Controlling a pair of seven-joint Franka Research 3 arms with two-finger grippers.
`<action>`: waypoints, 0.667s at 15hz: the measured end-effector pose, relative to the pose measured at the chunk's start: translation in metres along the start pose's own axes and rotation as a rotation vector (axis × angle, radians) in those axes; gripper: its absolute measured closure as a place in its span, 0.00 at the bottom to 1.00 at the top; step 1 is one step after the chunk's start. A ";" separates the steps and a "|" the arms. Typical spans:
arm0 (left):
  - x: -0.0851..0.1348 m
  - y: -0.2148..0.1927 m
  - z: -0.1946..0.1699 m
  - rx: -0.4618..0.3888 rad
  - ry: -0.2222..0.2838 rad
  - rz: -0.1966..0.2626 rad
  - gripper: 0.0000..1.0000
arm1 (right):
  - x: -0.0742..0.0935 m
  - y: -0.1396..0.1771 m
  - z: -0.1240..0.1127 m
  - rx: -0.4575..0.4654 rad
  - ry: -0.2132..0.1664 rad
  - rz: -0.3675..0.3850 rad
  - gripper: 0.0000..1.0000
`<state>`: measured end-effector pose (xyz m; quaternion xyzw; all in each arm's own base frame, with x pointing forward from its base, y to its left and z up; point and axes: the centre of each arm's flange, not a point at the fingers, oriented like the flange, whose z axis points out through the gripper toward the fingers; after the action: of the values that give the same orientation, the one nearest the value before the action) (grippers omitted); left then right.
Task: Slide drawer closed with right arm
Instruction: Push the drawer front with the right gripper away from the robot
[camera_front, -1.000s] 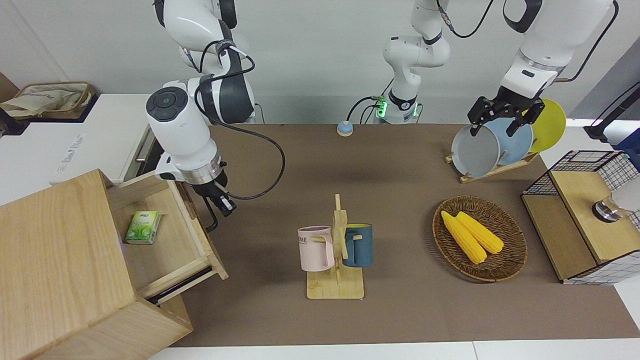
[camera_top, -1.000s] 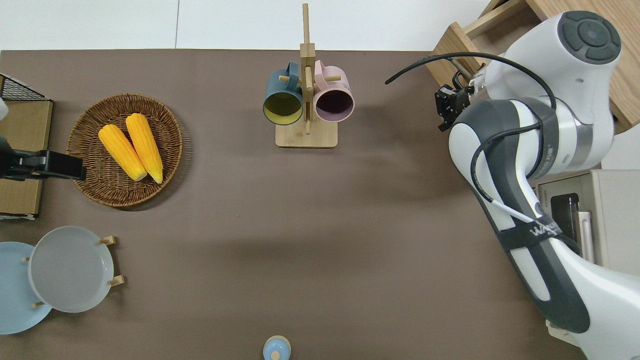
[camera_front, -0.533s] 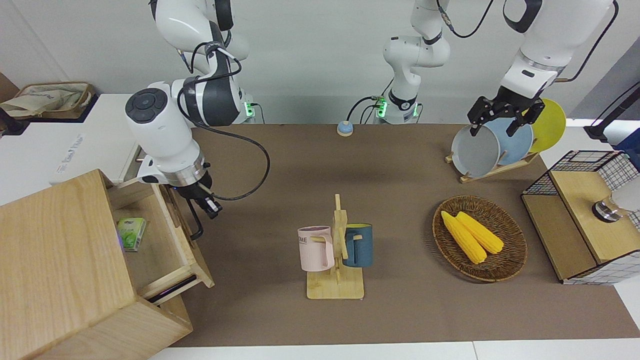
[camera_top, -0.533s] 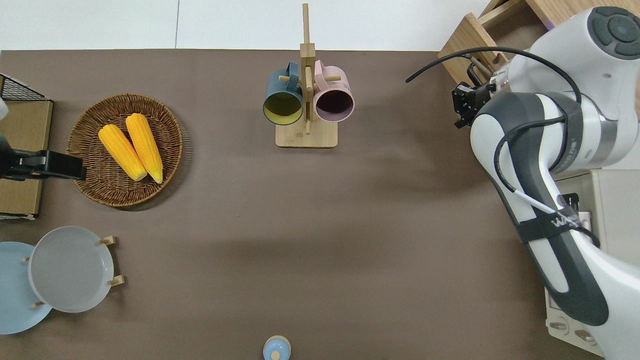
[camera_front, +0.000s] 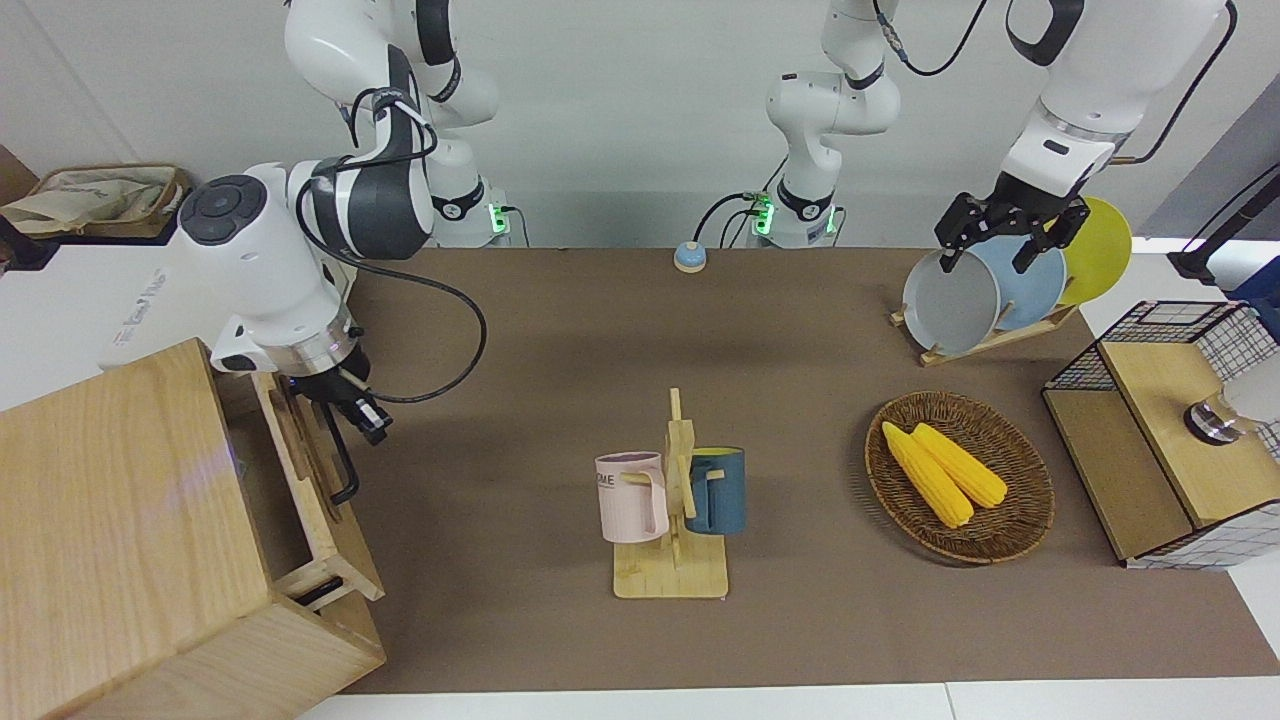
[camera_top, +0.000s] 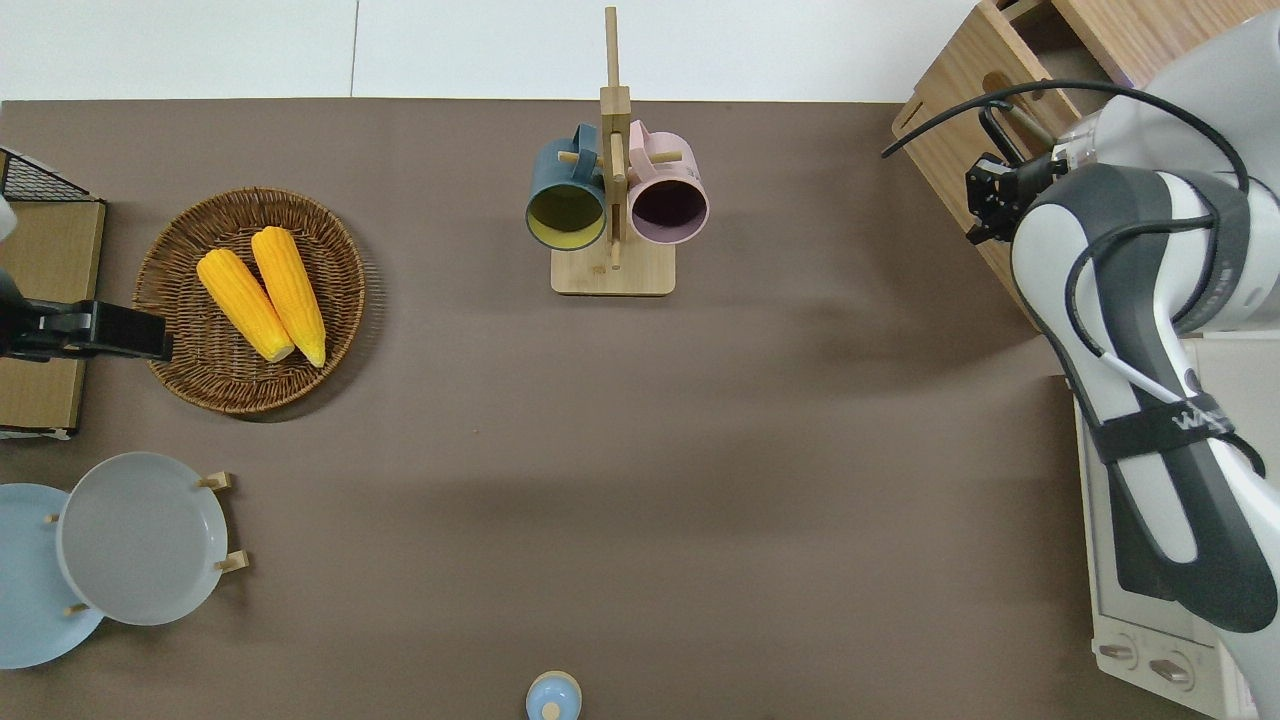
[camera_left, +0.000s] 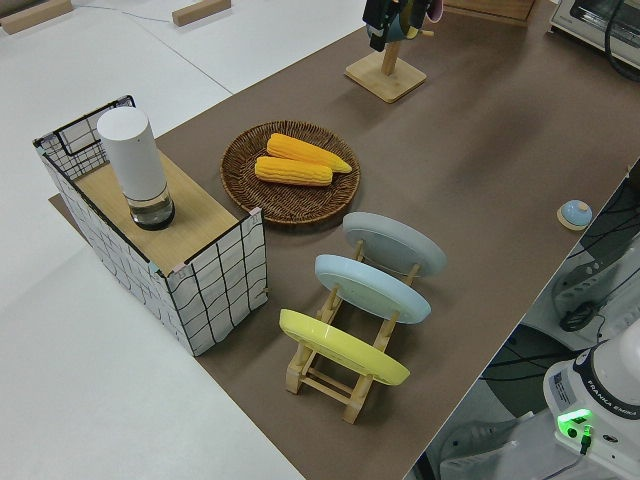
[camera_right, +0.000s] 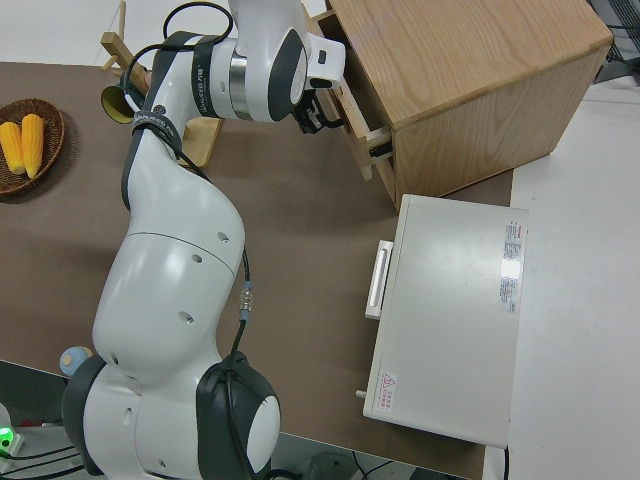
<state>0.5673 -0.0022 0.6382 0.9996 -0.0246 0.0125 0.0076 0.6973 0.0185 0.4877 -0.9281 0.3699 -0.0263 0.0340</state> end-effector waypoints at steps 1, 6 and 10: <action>0.000 0.000 0.000 0.000 0.000 0.000 0.01 | 0.003 0.003 0.000 0.001 0.002 -0.007 0.99; 0.000 0.000 0.000 0.000 0.000 0.000 0.01 | 0.021 0.021 -0.003 0.003 0.010 -0.039 0.99; 0.000 0.000 0.000 0.000 0.000 0.000 0.00 | 0.035 0.036 -0.004 0.002 0.012 -0.072 0.99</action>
<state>0.5673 -0.0022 0.6382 0.9996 -0.0246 0.0125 0.0076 0.6975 -0.0318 0.4896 -0.9405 0.3365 -0.0335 0.0315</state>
